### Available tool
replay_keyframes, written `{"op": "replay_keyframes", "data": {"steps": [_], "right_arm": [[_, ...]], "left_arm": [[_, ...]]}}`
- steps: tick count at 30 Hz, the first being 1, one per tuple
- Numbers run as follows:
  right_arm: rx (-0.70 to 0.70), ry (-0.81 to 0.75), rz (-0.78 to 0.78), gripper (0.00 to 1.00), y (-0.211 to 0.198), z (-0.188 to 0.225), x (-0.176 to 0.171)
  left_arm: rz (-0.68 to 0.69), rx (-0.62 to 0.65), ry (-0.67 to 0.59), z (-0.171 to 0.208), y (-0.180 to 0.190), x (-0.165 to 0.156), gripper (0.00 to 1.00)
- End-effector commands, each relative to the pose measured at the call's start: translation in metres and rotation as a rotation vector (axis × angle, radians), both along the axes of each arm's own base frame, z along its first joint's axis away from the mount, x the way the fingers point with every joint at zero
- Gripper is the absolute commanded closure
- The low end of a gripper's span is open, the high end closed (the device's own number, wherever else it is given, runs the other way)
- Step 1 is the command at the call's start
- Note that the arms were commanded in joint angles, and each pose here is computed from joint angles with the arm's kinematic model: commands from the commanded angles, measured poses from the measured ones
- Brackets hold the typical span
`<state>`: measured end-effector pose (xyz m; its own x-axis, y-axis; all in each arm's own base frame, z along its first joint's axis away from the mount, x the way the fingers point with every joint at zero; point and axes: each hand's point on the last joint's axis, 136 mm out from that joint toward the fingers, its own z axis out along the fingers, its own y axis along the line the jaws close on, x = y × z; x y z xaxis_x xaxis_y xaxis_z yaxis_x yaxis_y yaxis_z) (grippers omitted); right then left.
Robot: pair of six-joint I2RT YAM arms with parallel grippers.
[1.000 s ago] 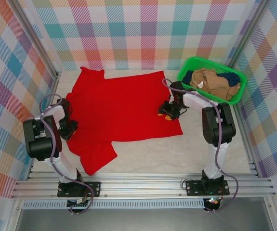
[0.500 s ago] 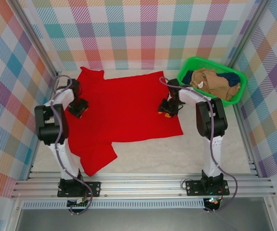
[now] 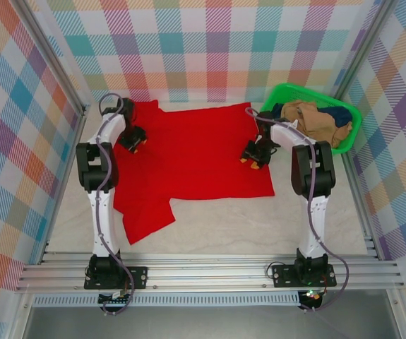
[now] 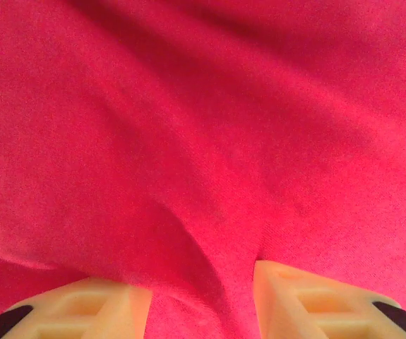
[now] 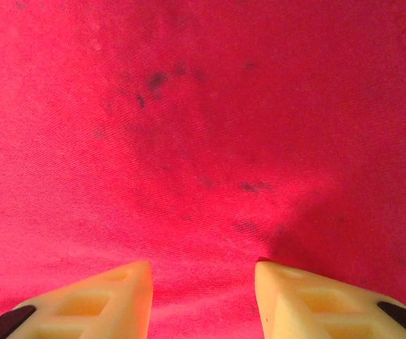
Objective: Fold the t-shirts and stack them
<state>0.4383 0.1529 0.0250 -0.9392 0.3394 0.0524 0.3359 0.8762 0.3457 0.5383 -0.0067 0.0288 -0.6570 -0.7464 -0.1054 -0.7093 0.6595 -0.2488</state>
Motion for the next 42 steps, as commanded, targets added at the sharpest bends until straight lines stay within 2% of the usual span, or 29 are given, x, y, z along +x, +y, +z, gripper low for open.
{"op": "replay_keyframes", "data": {"steps": [1, 5, 7, 9, 11, 15, 18, 20, 27, 35, 42], "right_arm": [[-0.027, 0.026, 0.007, 0.56, -0.005, -0.006, 0.004], [0.001, -0.114, 0.006, 0.53, -0.003, 0.041, 0.012], [0.003, -0.176, -0.004, 0.52, -0.007, 0.067, 0.006], [0.006, -0.214, -0.021, 0.52, -0.011, 0.086, -0.005], [0.023, -0.234, -0.040, 0.51, -0.013, 0.097, -0.020], [0.090, -0.228, -0.047, 0.51, -0.008, 0.105, -0.060], [0.182, -0.200, -0.020, 0.51, 0.003, 0.103, -0.091], [0.225, -0.187, 0.002, 0.51, 0.007, 0.103, -0.106], [0.243, -0.152, 0.039, 0.51, 0.006, 0.101, -0.139], [0.234, -0.147, 0.013, 0.51, 0.002, 0.099, -0.147], [0.229, -0.143, 0.011, 0.51, -0.001, 0.098, -0.156]], "left_arm": [[-0.029, 0.036, 0.081, -0.011, 0.010, -0.008, 0.55], [-0.028, 0.189, 0.019, 0.049, 0.026, -0.027, 0.45], [-0.018, 0.263, 0.011, 0.077, 0.032, -0.060, 0.41], [0.006, 0.281, 0.029, 0.096, 0.032, -0.107, 0.40], [0.001, 0.241, 0.091, 0.091, 0.017, -0.164, 0.41], [-0.003, 0.150, 0.251, 0.056, -0.022, -0.289, 0.44], [0.026, 0.091, 0.314, 0.033, -0.038, -0.354, 0.46], [0.040, 0.094, 0.335, 0.024, -0.036, -0.378, 0.47], [0.034, 0.114, 0.385, 0.005, -0.026, -0.414, 0.52], [0.030, 0.094, 0.335, -0.014, -0.030, -0.401, 0.56], [0.006, 0.127, 0.254, -0.014, -0.030, -0.369, 0.62]]}}
